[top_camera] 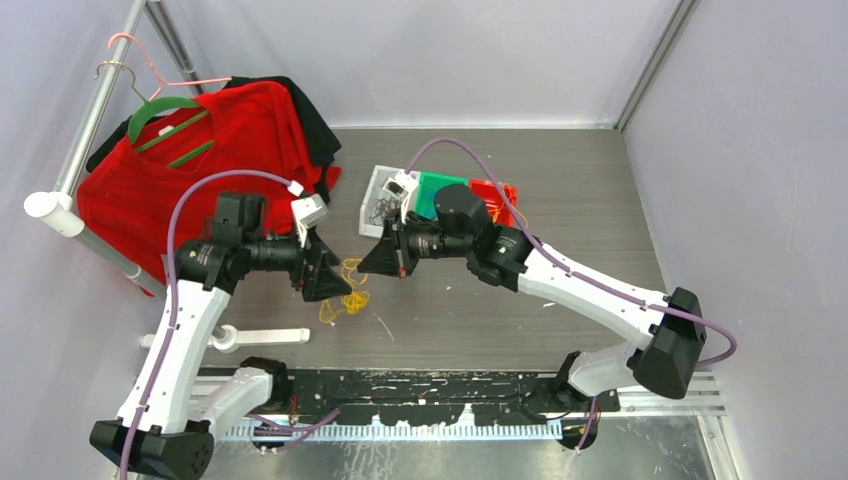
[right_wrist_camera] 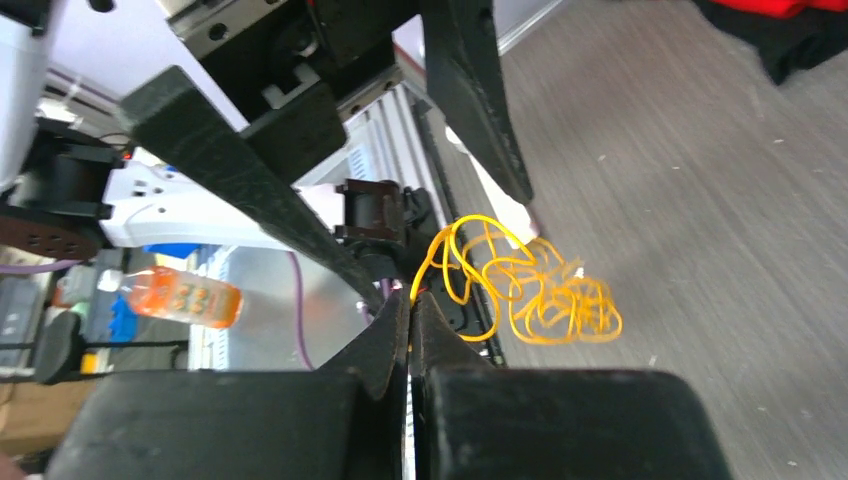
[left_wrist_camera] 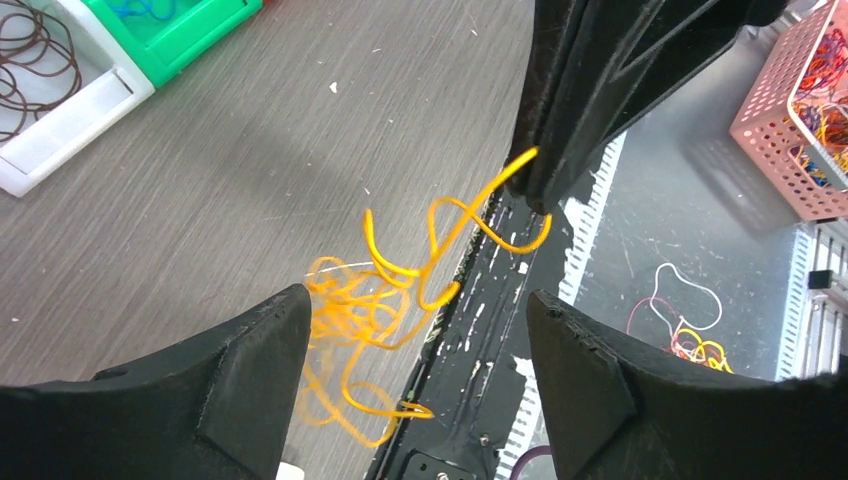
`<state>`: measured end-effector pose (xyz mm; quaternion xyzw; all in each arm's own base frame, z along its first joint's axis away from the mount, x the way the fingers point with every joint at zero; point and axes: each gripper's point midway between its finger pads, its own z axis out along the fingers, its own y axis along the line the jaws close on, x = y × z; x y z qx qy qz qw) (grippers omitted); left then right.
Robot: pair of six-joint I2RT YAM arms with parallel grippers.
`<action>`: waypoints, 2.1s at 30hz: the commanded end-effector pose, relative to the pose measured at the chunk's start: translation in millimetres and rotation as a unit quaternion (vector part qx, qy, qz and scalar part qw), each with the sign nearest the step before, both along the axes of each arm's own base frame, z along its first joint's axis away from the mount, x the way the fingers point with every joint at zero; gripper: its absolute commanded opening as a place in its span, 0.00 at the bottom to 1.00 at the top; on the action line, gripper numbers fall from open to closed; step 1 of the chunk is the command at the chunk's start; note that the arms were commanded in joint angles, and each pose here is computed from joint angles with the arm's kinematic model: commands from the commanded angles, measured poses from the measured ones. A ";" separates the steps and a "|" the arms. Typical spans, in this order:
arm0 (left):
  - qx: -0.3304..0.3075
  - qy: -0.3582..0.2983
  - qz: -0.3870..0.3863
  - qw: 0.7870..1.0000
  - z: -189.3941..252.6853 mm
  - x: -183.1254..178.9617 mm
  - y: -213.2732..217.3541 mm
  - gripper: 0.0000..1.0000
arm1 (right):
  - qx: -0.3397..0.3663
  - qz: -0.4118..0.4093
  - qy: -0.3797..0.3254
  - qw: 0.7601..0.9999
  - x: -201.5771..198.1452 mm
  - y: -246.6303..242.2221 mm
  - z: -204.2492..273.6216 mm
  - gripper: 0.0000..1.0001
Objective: Untangle the cables
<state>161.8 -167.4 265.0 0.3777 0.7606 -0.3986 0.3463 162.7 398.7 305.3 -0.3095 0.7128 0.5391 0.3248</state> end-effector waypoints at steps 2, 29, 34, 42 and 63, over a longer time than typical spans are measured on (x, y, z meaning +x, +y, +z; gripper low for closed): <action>-0.019 -0.045 -0.022 0.999 13.6 -0.3 -3.9 0.73 | 0.069 0.057 0.005 0.996 -15.9 12.1 48.8 0.01; 0.034 -0.117 0.009 0.993 45.5 3.8 13.5 0.00 | -0.003 0.029 -0.002 1.000 -5.8 -15.2 23.3 0.01; 0.022 -0.113 0.010 0.993 53.8 3.3 10.9 0.00 | -0.014 0.022 -0.003 1.000 -2.3 -15.3 16.0 0.01; 0.025 -0.106 0.026 0.994 53.2 6.4 12.7 0.00 | -0.058 -0.045 -0.032 0.997 25.9 -20.8 -2.7 0.01; -0.026 -0.010 -0.022 0.999 24.1 -13.8 -4.1 0.96 | 0.034 0.054 0.064 0.996 5.2 23.3 50.8 0.01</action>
